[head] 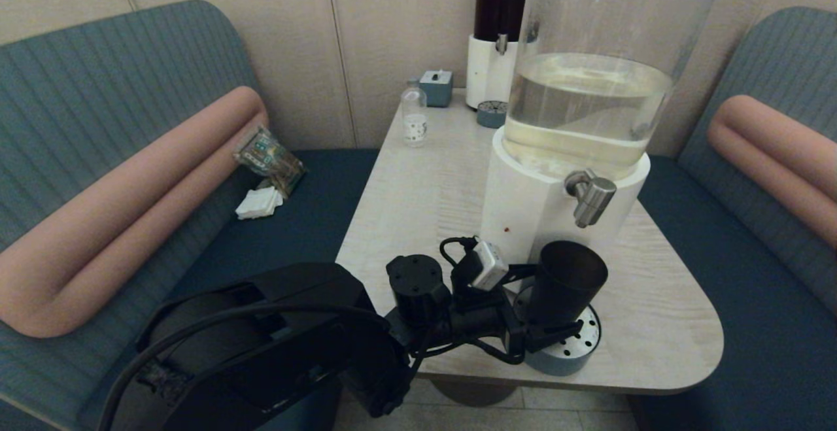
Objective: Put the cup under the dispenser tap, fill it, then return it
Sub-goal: Place it under the water dispenser
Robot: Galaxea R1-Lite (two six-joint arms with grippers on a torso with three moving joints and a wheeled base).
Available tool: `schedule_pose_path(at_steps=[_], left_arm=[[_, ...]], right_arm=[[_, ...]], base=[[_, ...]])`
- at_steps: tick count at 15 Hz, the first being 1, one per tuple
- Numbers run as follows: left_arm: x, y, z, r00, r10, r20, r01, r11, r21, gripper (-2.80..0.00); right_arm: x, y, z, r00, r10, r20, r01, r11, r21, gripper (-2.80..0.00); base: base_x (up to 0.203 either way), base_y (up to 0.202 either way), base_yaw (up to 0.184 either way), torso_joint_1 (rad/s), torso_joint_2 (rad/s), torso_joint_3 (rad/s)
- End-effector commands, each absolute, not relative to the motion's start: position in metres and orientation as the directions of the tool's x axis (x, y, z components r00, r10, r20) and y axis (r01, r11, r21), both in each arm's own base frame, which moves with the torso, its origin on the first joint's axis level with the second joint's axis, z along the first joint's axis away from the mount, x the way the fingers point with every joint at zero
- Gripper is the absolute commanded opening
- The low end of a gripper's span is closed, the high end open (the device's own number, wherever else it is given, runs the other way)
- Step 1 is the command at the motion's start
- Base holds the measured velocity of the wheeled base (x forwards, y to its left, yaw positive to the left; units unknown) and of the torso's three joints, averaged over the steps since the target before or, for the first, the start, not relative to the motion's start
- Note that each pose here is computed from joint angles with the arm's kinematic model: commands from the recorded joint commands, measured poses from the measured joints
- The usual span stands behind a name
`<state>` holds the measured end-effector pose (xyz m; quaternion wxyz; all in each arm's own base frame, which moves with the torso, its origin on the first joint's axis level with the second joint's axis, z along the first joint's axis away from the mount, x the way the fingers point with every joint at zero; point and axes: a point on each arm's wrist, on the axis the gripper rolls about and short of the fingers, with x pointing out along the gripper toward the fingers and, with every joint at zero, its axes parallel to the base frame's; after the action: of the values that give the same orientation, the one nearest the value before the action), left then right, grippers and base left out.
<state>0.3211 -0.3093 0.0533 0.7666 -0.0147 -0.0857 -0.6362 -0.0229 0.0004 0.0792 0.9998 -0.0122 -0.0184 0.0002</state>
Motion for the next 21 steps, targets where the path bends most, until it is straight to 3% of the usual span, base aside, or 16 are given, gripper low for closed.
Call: schedule_pose_path(at_steps=[1,11,21], left_arm=[[0.318,-0.306,0.061,0.17,-0.972,0.16,0.978,0.187,0.095,0.0],[0.272,-0.264,0.082,0.18,-0.981,0.07,0.982,0.183,0.037,0.0],[0.189,-0.18,0.099,0.211,-0.975,-0.065,0.974,0.215,-0.066,0.0]], right_arm=[[-0.022,0.0,0.075,1.0,0.001,0.021,-0.001,1.0,-0.025,-2.8],[-0.022,0.0,0.075,1.0,0.002,0.023,-0.001,1.0,-0.025,-2.8],[-0.022,0.0,0.075,1.0,0.0,0.022,0.0,1.0,-0.025,-2.8]], base=[[0.0,0.0,0.0,0.0,0.0,0.0],[0.0,0.0,0.0,0.0,0.0,0.0],[0.0,0.0,0.0,0.0,0.0,0.0]])
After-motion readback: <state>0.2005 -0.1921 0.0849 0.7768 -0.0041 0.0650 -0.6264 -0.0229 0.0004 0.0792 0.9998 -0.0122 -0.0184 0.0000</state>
